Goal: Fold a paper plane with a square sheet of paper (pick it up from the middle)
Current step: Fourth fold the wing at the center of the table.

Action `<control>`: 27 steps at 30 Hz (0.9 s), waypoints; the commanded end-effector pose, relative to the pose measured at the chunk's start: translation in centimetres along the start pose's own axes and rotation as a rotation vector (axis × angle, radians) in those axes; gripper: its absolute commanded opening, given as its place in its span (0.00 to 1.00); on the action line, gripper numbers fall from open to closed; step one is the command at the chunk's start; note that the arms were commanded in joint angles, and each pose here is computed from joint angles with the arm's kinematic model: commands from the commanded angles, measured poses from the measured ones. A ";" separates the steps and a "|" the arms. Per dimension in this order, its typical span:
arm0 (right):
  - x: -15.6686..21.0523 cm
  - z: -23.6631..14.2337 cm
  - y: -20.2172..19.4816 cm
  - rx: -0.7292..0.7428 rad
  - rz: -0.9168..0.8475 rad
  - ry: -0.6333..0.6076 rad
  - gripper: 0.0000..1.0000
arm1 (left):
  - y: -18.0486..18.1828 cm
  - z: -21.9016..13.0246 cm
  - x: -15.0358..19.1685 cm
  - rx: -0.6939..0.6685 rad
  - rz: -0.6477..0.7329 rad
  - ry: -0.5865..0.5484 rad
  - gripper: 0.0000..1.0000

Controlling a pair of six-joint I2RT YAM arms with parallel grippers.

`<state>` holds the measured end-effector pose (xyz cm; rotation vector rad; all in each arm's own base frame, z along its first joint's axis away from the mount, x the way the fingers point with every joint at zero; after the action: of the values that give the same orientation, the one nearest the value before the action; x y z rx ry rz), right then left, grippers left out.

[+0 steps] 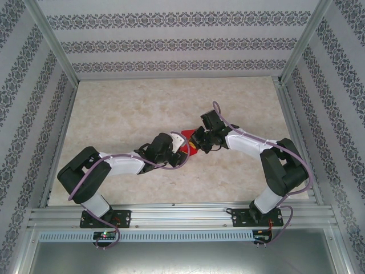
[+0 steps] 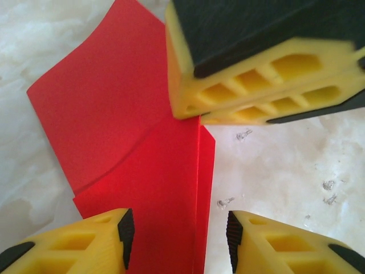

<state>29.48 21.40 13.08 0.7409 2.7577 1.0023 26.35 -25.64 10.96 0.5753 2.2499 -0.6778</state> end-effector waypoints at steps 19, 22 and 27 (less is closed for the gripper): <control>0.5 0.3 0.4 0.001 0.029 0.058 0.07 | -0.5 1.2 -0.2 0.025 0.082 -0.010 0.26; 0.4 0.1 0.5 -0.001 0.021 0.055 0.19 | -0.6 1.3 0.0 0.030 0.082 0.000 0.22; -0.2 -1.0 0.2 0.003 0.007 0.028 0.36 | -0.5 1.4 0.3 0.038 0.071 0.015 0.18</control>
<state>29.21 21.50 12.99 0.7479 2.7943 1.0272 26.38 -25.80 9.26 0.6512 2.2686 -0.6432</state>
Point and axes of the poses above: each hand's point on the last joint's axis, 136 mm out from that joint toward the fingers, its own z axis out along the fingers, its own y axis along the line the jaws close on, x = y × z, the point moved 7 cm from there along -z, back along the fingers, and after that the axes turned 12 degrees about -z, right-handed, at the moved point
